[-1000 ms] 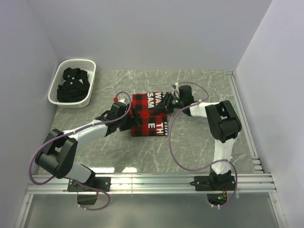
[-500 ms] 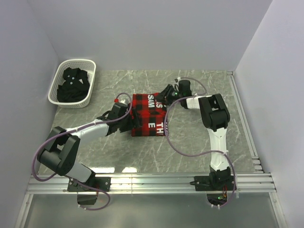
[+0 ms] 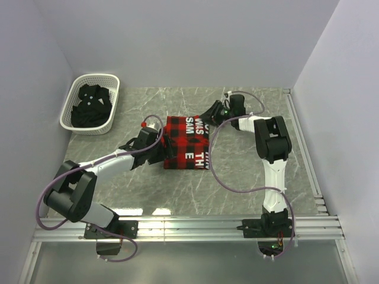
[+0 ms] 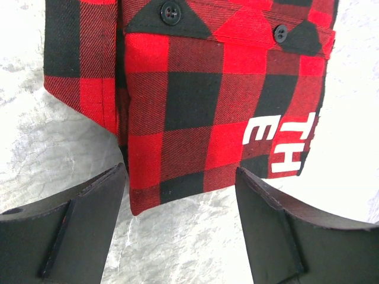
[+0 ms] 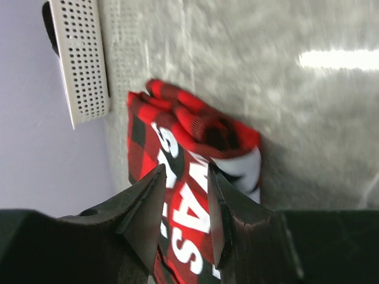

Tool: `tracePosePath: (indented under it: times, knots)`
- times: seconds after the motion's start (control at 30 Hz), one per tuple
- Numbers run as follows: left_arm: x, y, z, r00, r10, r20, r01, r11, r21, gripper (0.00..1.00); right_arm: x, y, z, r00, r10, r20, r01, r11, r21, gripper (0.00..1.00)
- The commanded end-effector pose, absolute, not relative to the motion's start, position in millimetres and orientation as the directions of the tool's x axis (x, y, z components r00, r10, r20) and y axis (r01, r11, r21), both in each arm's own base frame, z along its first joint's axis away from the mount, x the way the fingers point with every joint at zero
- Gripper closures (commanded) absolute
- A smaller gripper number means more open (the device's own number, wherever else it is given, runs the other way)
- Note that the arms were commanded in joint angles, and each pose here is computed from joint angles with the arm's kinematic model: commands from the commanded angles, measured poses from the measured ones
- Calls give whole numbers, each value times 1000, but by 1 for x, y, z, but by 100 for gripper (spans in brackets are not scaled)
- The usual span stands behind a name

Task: Fold and stack the long sleeve shirts
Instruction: Fold the shirt

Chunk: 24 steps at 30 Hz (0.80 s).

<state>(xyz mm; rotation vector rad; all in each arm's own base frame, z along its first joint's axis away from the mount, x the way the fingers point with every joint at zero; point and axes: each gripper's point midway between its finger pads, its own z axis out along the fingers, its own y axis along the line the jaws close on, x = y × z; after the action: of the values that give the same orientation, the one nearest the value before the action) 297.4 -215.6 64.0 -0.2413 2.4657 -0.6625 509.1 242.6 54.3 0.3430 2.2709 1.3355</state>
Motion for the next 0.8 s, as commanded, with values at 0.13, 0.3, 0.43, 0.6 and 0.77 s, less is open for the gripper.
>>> tracePosePath:
  times: [0.13, 0.3, 0.43, 0.6, 0.77]
  knots:
    - [299, -212, 75, -799, -330, -503, -29, 856, -517, 20, 534, 245, 87, -830, 447, -335, -105, 465, 879, 58]
    - [298, -210, 78, -793, -333, -510, -31, 858, -512, 20, 536, 245, 62, -845, 458, -277, -37, 466, 884, 59]
    - [299, -209, 78, -791, -338, -510, -38, 859, -511, 20, 537, 237, 41, -847, 464, -258, 13, 504, 864, 59]
    - [301, -208, 82, -785, -339, -518, -39, 862, -505, 20, 542, 216, 42, -828, 488, -277, 25, 525, 851, 59]
    - [301, -204, 87, -778, -341, -528, -46, 869, -493, 19, 549, 201, 64, -799, 436, -413, -75, 610, 789, 58]
